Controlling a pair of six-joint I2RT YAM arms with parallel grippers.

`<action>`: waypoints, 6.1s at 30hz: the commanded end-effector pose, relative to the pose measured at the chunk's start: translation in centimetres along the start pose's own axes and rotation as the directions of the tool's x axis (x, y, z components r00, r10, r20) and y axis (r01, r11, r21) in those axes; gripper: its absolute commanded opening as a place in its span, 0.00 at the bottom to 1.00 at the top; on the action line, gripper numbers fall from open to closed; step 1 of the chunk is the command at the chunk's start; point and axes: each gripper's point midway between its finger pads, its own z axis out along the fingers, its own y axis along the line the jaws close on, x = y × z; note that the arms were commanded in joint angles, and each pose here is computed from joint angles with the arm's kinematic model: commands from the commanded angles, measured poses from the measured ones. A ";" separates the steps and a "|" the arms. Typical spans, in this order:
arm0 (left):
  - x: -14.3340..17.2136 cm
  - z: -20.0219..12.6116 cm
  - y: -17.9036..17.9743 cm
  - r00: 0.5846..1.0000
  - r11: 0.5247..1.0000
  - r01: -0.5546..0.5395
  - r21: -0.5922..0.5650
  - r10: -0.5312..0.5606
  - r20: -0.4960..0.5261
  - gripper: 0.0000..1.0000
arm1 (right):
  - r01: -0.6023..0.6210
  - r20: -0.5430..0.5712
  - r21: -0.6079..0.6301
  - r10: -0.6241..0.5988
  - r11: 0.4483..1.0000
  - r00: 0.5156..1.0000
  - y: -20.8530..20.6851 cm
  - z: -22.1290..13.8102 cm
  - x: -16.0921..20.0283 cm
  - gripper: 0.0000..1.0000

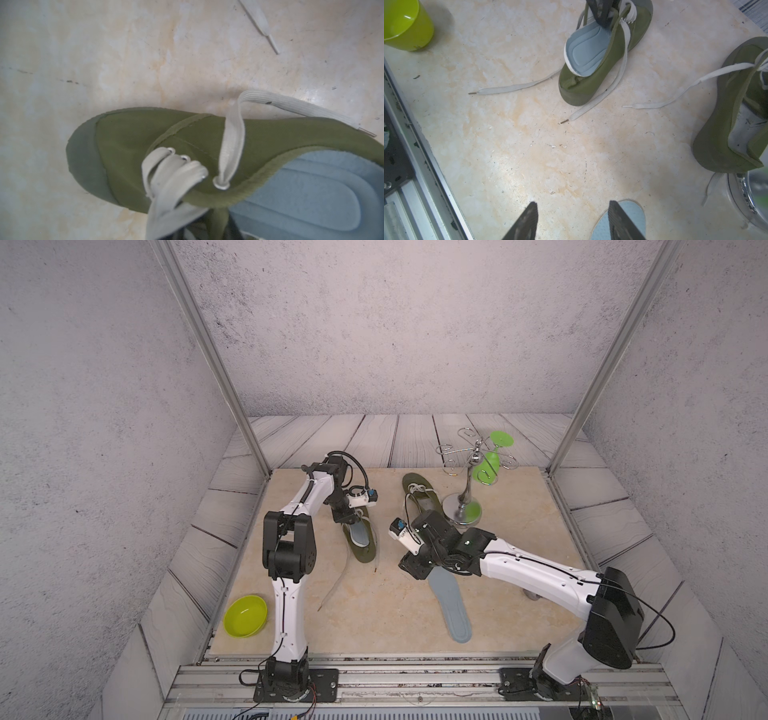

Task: Insert the insole into the shoe
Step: Move the shoe to the center of the board, then adjust the insole in the shoe.

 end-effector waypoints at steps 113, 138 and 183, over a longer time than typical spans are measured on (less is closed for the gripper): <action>1.8 -3.5 -4.3 0.190 0.186 0.855 0.483 -0.981 0.041 0.00 | -0.050 -0.166 -0.030 0.044 0.998 0.985 -0.6 16.5 -7.0 0.16; 2.6 -3.0 -4.2 0.168 0.153 0.848 0.507 -0.986 0.017 0.00 | -0.128 -0.251 -0.077 0.105 0.989 0.962 -1.5 19.7 -3.1 0.05; 3.4 -2.6 -3.0 0.100 0.083 0.864 0.496 -0.995 -0.008 0.00 | -0.169 -0.097 -0.091 0.161 0.981 0.982 -0.8 11.1 -9.7 0.07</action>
